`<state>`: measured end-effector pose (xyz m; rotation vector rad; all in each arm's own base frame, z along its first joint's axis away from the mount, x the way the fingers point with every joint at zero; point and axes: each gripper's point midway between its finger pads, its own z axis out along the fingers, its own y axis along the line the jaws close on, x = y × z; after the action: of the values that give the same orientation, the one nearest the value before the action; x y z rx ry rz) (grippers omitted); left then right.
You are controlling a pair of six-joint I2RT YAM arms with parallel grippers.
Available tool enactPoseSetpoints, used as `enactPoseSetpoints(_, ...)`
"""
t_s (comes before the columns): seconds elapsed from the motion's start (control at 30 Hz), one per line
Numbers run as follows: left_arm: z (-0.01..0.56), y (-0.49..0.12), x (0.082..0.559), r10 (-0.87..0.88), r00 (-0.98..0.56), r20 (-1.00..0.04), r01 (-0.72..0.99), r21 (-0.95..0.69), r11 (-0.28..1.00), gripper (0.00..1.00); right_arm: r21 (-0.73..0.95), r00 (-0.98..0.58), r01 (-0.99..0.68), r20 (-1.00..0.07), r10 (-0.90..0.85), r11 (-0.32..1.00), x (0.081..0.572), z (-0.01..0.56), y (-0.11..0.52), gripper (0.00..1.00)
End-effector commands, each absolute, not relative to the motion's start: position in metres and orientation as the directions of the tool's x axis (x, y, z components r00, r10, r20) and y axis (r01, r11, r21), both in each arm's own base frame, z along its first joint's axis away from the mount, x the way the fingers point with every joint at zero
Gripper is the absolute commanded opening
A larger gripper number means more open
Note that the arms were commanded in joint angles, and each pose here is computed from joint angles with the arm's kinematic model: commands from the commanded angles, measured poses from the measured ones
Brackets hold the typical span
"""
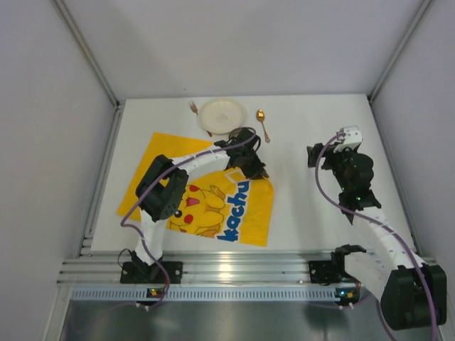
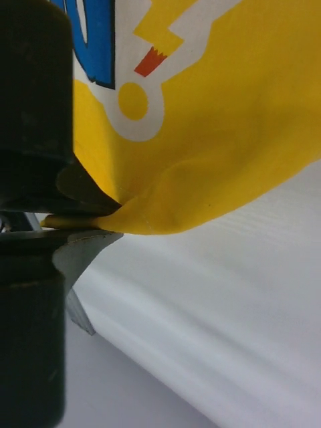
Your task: Set the dinner table for one person
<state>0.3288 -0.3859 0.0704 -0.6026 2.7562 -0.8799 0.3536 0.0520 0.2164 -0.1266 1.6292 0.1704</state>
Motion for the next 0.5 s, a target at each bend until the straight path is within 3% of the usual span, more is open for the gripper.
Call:
enactPoseSetpoints(0.0, 0.116, -0.425, 0.352, -0.488, -0.873, 0.014, -0.346, -0.725, 0.596, 0.2, 0.066, -0.108, -0.214, -0.993, 0.044, 0.975, 0.342, 0.226, 0.065, 1.0)
enactPoseSetpoints(0.03, 0.124, -0.428, 0.356, -0.484, -0.875, -0.004, -0.324, -0.737, 0.593, 0.49, 0.067, -0.097, -0.221, -0.994, 0.046, 0.973, 0.337, 0.23, 0.066, 1.0)
enactPoseSetpoints(0.07, 0.132, -0.427, 0.355, -0.48, -0.877, -0.019, -0.307, -0.746, 0.591, 0.66, 0.066, -0.112, -0.229, -0.993, 0.042, 0.971, 0.333, 0.226, 0.069, 1.0)
enactPoseSetpoints(0.1, 0.138, -0.424, 0.357, -0.487, -0.872, -0.046, -0.292, -0.751, 0.593, 0.98, 0.061, -0.108, -0.247, -0.994, 0.035, 0.967, 0.33, 0.227, 0.073, 1.0)
enactPoseSetpoints(0.3, 0.183, -0.379, 0.345, -0.498, -0.845, -0.193, -0.212, -0.735, 0.644, 0.98, -0.032, -0.03, -0.325, -0.999, -0.044, 0.945, 0.304, 0.243, 0.082, 1.0)
enactPoseSetpoints(0.37, 0.188, -0.346, 0.336, -0.504, -0.827, -0.251, -0.229, -0.667, 0.709, 0.98, -0.047, 0.024, -0.332, -0.999, -0.042, 0.942, 0.299, 0.258, 0.083, 1.0)
enactPoseSetpoints(0.47, 0.178, -0.278, 0.323, -0.481, -0.794, -0.372, -0.269, -0.495, 0.826, 0.98, 0.082, 0.007, -0.333, -0.996, 0.09, 0.939, 0.298, 0.273, 0.092, 1.0)
